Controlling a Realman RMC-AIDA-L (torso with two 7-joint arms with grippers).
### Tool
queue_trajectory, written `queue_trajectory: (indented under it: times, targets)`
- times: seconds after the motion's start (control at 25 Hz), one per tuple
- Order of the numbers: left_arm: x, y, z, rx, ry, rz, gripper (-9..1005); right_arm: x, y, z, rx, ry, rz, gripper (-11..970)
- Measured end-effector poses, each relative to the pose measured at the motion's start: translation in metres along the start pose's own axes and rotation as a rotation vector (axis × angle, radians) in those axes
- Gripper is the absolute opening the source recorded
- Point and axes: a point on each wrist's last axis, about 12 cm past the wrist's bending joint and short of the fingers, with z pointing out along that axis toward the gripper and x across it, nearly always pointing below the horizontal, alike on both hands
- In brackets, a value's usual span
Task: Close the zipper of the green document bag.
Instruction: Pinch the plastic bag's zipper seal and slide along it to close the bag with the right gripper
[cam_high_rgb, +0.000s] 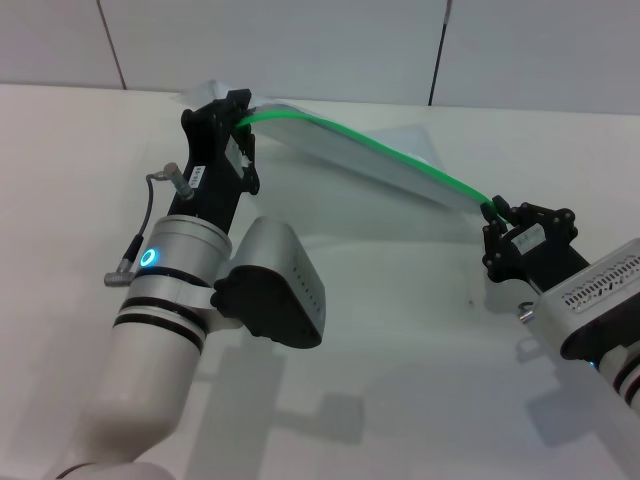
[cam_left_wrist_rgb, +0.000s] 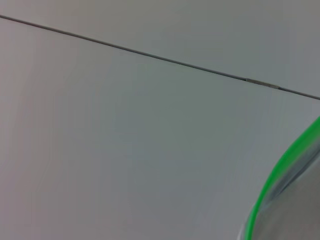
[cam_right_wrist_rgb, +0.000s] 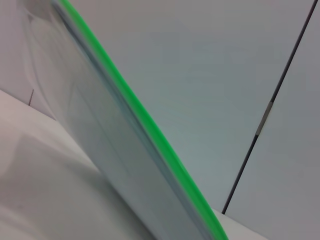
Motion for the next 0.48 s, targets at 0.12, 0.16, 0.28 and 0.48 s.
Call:
queue_trajectory:
  times: [0.12, 0.16, 0.28, 0.48]
  targets:
    - [0.0, 0.0, 0.0, 0.0, 0.0, 0.001, 55, 0.0003, -0.0003, -0.0001, 0.001, 0.001, 0.0, 80]
    - [0.0, -0.0001, 0.0, 0.0, 0.0, 0.001, 55, 0.0008, -0.0008, -0.0002, 0.003, 0.003, -0.001, 80]
    - [-0.0001, -0.0001, 0.0, 0.001, -0.001, 0.001, 55, 0.0027, -0.0034, -0.0005, 0.016, 0.012, 0.004, 80]
    - [-0.0002, 0.0, 0.0, 0.0, -0.002, 0.002, 55, 0.0028, -0.0035, -0.0002, 0.016, 0.014, 0.007, 81]
